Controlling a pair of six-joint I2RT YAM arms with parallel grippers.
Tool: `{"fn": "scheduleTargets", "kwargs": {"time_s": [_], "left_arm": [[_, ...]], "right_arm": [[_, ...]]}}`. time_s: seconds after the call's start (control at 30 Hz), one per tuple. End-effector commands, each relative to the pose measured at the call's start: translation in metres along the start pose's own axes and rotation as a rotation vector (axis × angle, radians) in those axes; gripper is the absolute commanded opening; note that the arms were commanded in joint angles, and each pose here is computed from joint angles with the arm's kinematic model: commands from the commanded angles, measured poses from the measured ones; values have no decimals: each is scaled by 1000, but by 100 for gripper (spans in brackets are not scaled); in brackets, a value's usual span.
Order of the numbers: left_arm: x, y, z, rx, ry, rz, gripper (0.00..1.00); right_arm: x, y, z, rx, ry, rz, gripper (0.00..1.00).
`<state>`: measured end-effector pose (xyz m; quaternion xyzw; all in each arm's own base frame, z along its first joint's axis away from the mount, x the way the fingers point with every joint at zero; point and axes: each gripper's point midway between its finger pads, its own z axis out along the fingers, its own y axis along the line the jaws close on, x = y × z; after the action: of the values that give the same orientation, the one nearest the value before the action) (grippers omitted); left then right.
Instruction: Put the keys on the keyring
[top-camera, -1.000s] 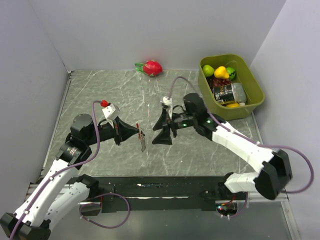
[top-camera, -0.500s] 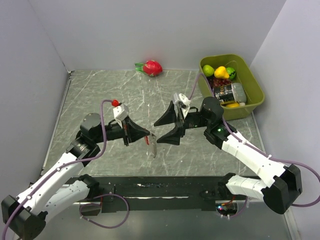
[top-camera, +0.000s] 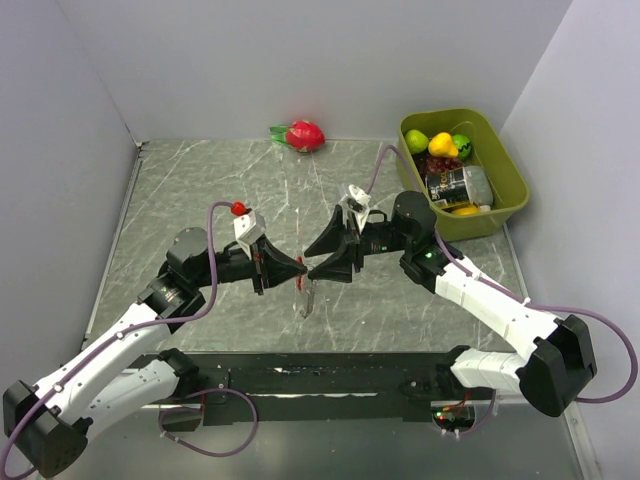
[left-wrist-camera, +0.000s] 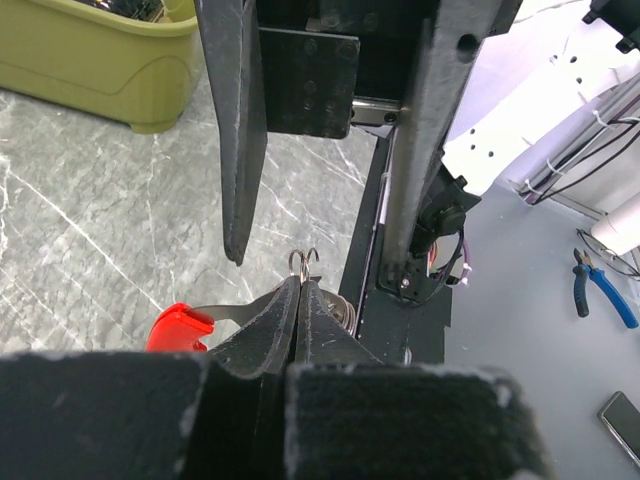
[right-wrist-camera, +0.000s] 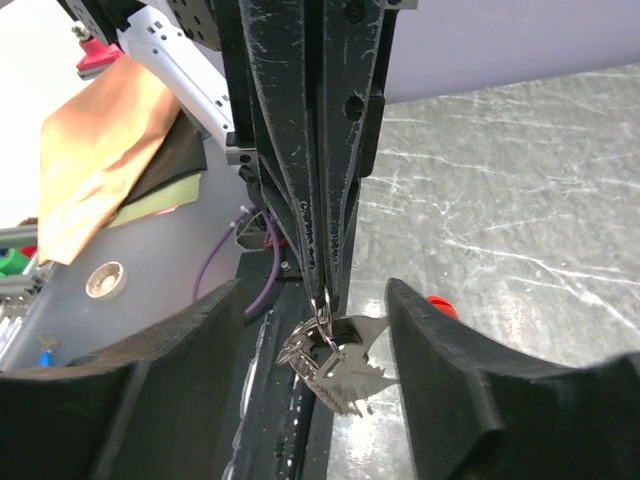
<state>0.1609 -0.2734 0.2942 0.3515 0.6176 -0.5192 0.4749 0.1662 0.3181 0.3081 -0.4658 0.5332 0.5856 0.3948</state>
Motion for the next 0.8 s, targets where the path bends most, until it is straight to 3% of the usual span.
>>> {"fn": "scheduleTargets", "kwargs": {"time_s": [0.0, 0.1, 0.5, 0.6, 0.77], "left_arm": [[-38, -16, -2, 34, -104, 85, 1], [-38, -16, -3, 32, -102, 86, 1], [-35, -16, -4, 29, -106, 81, 1], [-35, -16, -4, 27, -109, 80, 1], [-33, -15, -3, 30, -100, 75, 1]], "right_arm": [[3, -2, -1, 0, -8, -7, 63], [5, -1, -3, 0, -12, -3, 62], [7, -2, -2, -7, -24, 34, 42], [6, -2, -1, -10, -23, 47, 33], [7, -4, 0, -12, -19, 64, 3]]}}
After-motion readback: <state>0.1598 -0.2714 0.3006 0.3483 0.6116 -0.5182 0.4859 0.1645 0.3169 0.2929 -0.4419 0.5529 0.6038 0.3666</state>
